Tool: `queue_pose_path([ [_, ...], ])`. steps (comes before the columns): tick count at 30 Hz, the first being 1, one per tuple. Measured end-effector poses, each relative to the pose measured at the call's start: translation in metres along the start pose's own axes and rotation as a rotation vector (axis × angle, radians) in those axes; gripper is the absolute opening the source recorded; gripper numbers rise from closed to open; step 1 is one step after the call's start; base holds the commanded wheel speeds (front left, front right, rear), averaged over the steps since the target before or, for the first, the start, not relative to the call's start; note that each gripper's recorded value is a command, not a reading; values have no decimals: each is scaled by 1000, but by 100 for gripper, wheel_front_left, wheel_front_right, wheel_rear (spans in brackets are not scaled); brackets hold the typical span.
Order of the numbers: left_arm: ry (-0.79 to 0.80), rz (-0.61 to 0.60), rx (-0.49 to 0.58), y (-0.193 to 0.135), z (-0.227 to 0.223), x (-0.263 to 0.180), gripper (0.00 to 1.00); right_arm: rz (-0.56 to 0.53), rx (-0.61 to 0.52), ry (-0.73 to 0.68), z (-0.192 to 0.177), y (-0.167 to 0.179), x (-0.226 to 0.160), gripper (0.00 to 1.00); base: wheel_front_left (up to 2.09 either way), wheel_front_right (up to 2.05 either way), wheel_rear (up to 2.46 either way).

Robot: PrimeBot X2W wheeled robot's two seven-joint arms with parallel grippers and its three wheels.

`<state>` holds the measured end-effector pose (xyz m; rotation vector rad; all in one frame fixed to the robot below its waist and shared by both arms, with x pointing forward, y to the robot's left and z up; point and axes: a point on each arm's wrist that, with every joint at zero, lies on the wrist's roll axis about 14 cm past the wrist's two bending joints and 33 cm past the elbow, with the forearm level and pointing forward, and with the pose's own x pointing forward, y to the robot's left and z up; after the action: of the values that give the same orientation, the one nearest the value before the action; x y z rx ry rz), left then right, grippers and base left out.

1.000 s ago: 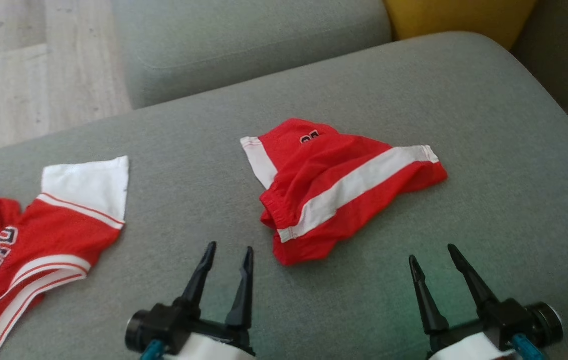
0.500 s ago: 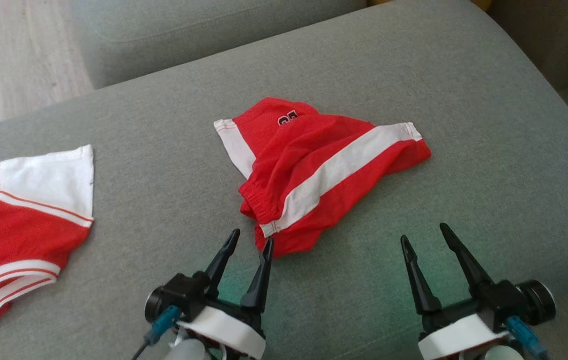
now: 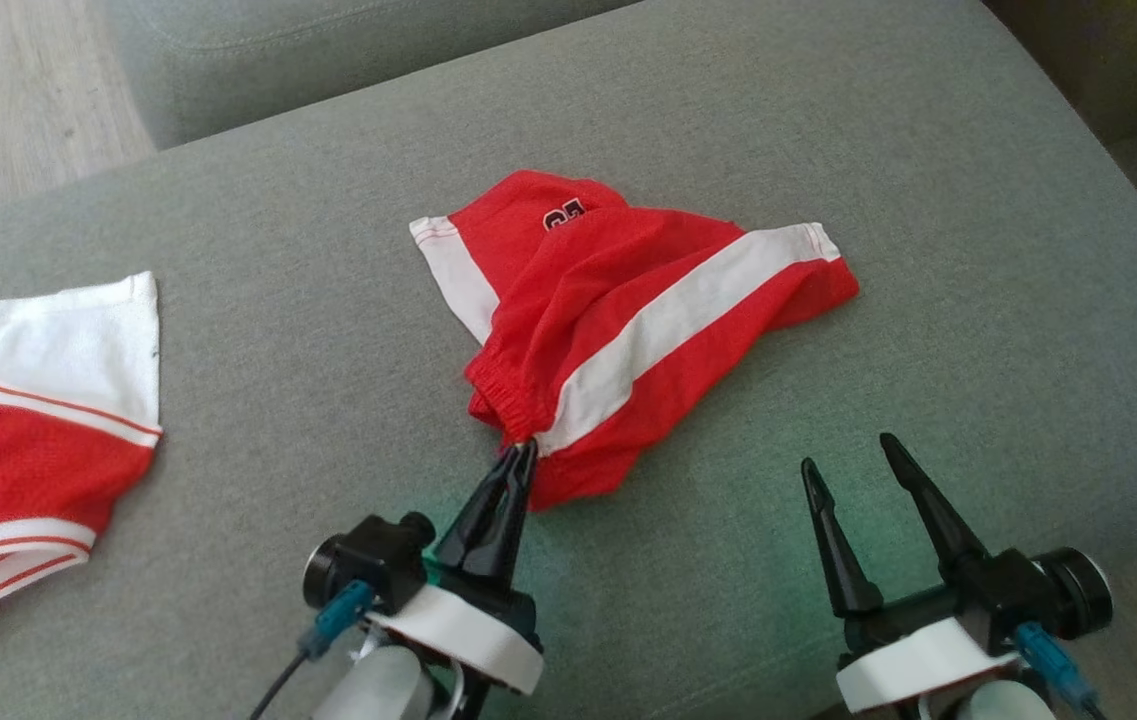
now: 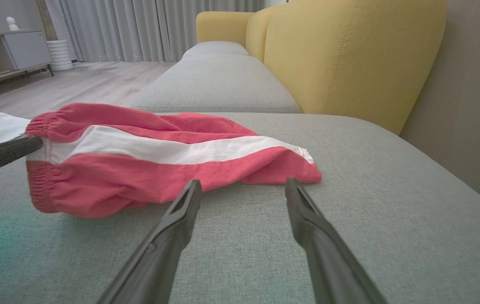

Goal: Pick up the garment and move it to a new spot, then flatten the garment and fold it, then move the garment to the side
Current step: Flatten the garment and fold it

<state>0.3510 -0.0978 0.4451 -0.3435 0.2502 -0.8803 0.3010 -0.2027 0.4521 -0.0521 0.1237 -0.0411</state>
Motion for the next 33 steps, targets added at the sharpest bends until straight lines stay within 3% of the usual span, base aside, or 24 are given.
queue_pose_path([
  [9, -9, -37, 12, -12, 5, -3, 0, 18, 0, -10, 2, 4, 5, 100, 0, 0, 0],
  [25, -79, 256, 241, 86, 46, -82, 0, 145, 80, -49, 13, 42, 23, 100, 0, 0, 0],
  [33, -54, 397, 357, 133, 58, -119, 0, 194, 137, 31, -11, 59, 30, 100, 0, 0, 0],
])
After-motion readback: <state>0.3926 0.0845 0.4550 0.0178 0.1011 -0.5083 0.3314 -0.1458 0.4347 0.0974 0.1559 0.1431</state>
